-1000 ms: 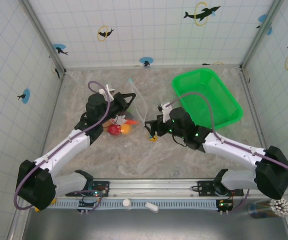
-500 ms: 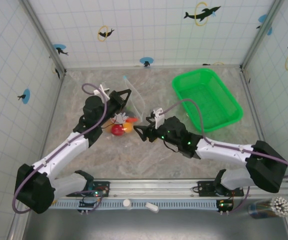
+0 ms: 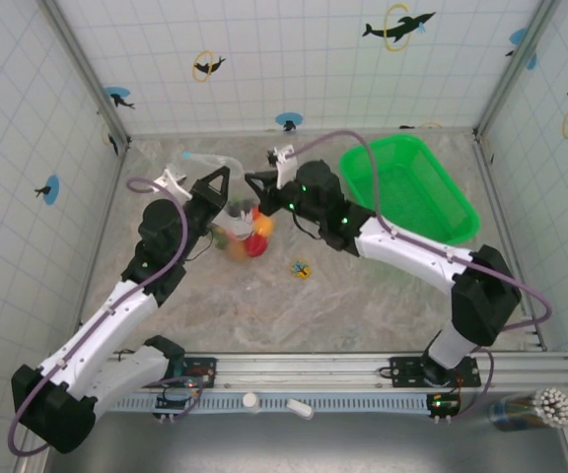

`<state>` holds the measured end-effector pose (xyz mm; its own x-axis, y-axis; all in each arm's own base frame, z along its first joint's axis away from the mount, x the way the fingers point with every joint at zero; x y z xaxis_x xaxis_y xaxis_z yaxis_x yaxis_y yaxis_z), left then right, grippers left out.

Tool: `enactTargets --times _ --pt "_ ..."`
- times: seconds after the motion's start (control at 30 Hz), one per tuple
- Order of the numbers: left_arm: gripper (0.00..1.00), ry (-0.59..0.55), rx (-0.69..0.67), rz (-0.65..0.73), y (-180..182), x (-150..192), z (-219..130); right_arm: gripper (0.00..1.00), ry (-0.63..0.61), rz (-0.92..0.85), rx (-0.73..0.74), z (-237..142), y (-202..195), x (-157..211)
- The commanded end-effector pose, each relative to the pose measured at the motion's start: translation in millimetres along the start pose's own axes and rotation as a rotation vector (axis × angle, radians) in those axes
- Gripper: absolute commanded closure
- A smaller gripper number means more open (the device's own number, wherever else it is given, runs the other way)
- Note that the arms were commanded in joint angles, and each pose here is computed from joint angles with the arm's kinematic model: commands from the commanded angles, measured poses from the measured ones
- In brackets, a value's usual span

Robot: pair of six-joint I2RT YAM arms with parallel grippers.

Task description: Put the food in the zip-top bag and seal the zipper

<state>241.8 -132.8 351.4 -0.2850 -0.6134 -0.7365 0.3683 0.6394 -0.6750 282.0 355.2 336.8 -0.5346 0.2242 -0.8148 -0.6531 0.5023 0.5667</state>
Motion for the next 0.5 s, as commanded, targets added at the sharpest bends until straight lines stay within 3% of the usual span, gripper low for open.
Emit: enactTargets --times 0.0,0.03,0.17,0.33,0.47 --pt "0.50 -0.040 0.005 0.106 -16.7 -19.6 -8.0 1.00 0.093 -0.045 -0.111 9.8 13.9 -20.1" --pt "0.38 -0.021 0.008 0.143 -20.5 -22.2 -9.7 1.00 0.110 -0.069 -0.131 10.3 19.1 -26.2" --pt "0.04 0.057 -0.019 0.350 -32.8 -33.1 -21.6 1.00 0.183 -0.172 -0.155 1.2 29.0 -49.0" --pt "0.03 -0.004 -0.066 0.534 -37.2 -49.8 -49.5 1.00 0.198 -0.232 -0.201 -35.3 24.2 -89.5" --pt "0.08 -0.079 -0.091 0.632 -22.2 -41.8 -74.3 1.00 0.159 -0.254 -0.153 -71.2 9.5 -112.7"
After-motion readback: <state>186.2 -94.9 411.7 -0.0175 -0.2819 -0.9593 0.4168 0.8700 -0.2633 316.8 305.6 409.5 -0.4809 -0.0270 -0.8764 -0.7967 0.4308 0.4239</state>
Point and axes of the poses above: each hand's point on the last joint's axis, 136 mm out from that joint toward the fingers, its own z axis out along the fingers, its own y axis along the line the jaws close on, x = y × z, the point moved 8 cm from there along -z, back along the fingers, and after that the axes turned 15 degrees about z, right-handed, at the moved point
